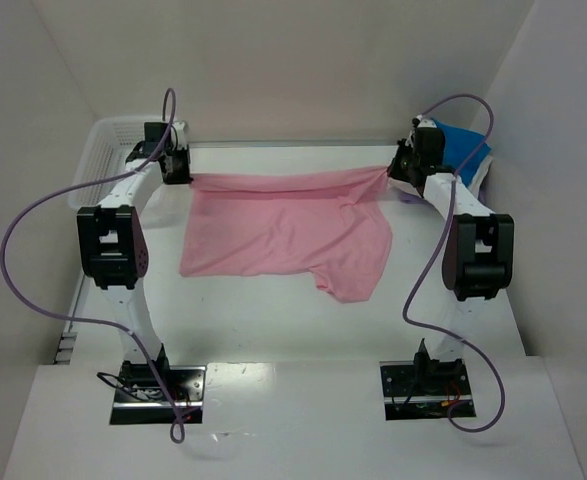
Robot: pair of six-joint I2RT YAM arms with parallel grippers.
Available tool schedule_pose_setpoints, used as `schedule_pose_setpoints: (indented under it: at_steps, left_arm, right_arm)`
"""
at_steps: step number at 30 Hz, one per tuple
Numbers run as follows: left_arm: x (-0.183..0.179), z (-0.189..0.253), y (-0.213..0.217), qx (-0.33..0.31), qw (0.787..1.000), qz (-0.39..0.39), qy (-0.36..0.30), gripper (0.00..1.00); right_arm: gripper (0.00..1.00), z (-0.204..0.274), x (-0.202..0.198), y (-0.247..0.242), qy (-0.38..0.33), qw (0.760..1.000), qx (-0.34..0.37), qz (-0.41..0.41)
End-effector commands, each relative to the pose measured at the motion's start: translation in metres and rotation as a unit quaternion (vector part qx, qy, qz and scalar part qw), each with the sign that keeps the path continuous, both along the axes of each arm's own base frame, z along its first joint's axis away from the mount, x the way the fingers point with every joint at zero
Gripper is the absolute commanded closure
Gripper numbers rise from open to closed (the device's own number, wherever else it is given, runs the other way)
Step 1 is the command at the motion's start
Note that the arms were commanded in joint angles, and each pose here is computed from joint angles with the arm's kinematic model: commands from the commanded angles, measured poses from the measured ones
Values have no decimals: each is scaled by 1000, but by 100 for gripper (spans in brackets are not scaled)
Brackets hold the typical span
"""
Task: Fold and stack the t-shirts
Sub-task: Fold the flattened tshirt in 1/3 of the way
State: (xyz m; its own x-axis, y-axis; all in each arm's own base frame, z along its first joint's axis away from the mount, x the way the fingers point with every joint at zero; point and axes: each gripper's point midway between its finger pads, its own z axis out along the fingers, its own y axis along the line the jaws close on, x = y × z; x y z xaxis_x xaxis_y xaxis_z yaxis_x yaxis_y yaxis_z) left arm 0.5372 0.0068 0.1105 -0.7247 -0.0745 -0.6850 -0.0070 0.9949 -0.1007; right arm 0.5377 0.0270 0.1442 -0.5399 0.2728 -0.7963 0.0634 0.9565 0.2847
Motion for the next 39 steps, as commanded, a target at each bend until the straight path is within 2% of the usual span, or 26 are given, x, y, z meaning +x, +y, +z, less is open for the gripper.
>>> schedule_pose_setpoints:
  at_steps: [1, 8, 12, 30, 31, 33, 36, 37, 39]
  left_arm:
    - [-7, 28, 2, -1, 999, 14, -36, 100]
    - [-31, 26, 4, -13, 999, 30, -27, 100]
    - [-40, 15, 1, -20, 999, 24, -16, 100]
    - [-92, -44, -9, -36, 995, 11, 92, 100]
    - [-92, -48, -9, -36, 995, 11, 97, 99]
    - [-94, -49, -7, -32, 994, 14, 101, 94]
    - [-87, -37, -5, -28, 996, 17, 85, 86]
    - [-84, -34, -5, -27, 996, 17, 80, 81]
    - [-75, -17, -6, -31, 998, 13, 60, 74]
  right_arm:
    - [100, 57, -5, -9, -73, 997, -2, -13]
    - [100, 41, -29, -8, -52, 999, 2, -15]
    - [100, 16, -45, -8, -21, 1000, -2, -13]
    - [99, -45, -97, -5, 69, 997, 8, -15]
    - [93, -52, -100, -5, 78, 997, 8, -15]
    - [75, -53, -102, -5, 83, 996, 8, -15]
    - [62, -49, -98, -5, 77, 997, 8, -15]
    - [57, -45, -98, -5, 72, 997, 5, -13]
    - [42, -35, -93, -4, 65, 998, 7, -9]
